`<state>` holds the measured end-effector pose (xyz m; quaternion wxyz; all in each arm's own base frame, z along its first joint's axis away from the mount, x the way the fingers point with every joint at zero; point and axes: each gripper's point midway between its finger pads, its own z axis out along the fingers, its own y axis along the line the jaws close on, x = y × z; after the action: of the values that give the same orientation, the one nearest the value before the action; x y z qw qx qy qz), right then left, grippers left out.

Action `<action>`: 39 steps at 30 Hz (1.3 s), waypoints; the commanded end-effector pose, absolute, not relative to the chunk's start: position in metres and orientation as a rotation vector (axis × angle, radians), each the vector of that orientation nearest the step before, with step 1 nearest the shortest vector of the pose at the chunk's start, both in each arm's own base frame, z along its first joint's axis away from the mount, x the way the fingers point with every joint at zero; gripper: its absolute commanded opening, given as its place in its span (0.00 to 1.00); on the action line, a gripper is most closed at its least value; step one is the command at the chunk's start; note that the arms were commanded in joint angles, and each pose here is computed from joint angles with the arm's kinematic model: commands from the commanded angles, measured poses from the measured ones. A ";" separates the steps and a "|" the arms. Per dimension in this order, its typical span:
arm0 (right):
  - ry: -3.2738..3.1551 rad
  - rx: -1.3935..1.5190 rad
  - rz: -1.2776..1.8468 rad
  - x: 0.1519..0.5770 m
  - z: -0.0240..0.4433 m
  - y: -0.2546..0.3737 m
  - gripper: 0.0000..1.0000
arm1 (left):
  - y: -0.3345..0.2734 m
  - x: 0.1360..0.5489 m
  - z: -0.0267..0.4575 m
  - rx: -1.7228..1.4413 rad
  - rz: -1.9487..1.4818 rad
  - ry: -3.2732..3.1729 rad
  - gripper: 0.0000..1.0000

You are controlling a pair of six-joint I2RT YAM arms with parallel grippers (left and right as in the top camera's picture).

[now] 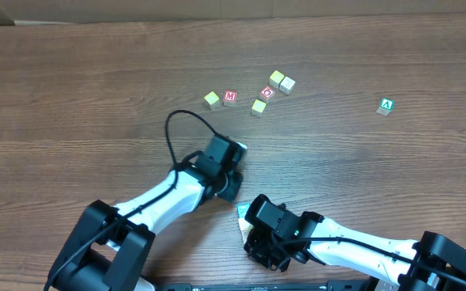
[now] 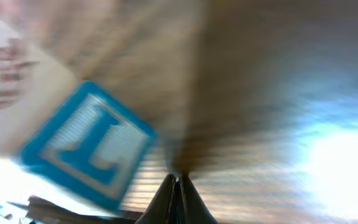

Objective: Flip 3 blocks
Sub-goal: 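Release the row and lift both grippers up and away outward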

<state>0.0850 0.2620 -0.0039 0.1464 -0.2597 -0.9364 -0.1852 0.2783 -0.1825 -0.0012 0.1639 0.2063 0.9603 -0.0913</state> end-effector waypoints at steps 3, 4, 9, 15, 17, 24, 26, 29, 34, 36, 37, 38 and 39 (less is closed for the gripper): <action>-2.623 -0.960 -0.313 0.069 -0.017 0.234 0.04 | -0.160 0.274 -0.013 0.446 -0.242 2.833 0.04; -2.613 -0.983 -0.286 0.067 -0.017 0.231 0.04 | -0.157 0.273 -0.013 0.423 -0.239 2.844 0.04; -2.574 -1.108 -0.198 0.073 -0.019 0.212 0.04 | -0.134 0.273 -0.016 0.202 -0.210 2.914 0.04; -2.554 -1.306 -0.208 0.112 -0.017 0.184 0.04 | -0.105 0.283 -0.001 -0.164 -0.321 2.983 0.04; -2.555 -1.359 -0.231 0.126 -0.016 0.174 0.04 | -0.098 0.287 0.007 -0.233 -0.383 2.992 0.04; -2.696 -1.313 -0.409 0.185 -0.001 0.134 0.04 | -0.065 0.290 0.028 -0.267 -0.435 3.018 0.04; -2.713 -1.330 -0.428 0.198 0.006 0.121 0.04 | -0.060 0.292 0.039 -0.277 -0.435 2.991 0.05; -2.748 -1.342 -0.445 0.219 0.021 0.101 0.04 | -0.057 0.299 0.066 -0.257 -0.449 2.892 0.04; -2.881 -1.273 -0.469 0.259 0.068 0.076 0.04 | -0.054 0.304 0.138 -0.192 -0.429 2.636 0.04; -2.953 -1.216 -0.486 0.274 0.094 0.071 0.04 | -0.050 0.299 0.166 -0.176 -0.409 2.540 0.06; -3.003 -1.174 -0.501 0.283 0.110 0.070 0.05 | -0.049 0.294 0.184 -0.165 -0.399 2.481 0.07; -3.064 -1.106 -0.523 0.291 0.129 0.071 0.07 | -0.047 0.288 0.199 -0.150 -0.391 2.428 0.09; -3.113 -1.054 -0.534 0.298 0.144 0.070 0.08 | -0.047 0.282 0.211 -0.130 -0.384 2.384 0.10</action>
<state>0.2684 0.0728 0.0955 -0.0156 -0.4094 -0.9004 -0.1463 0.2912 -0.0523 0.1705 0.2839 -0.0708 0.9428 -0.1597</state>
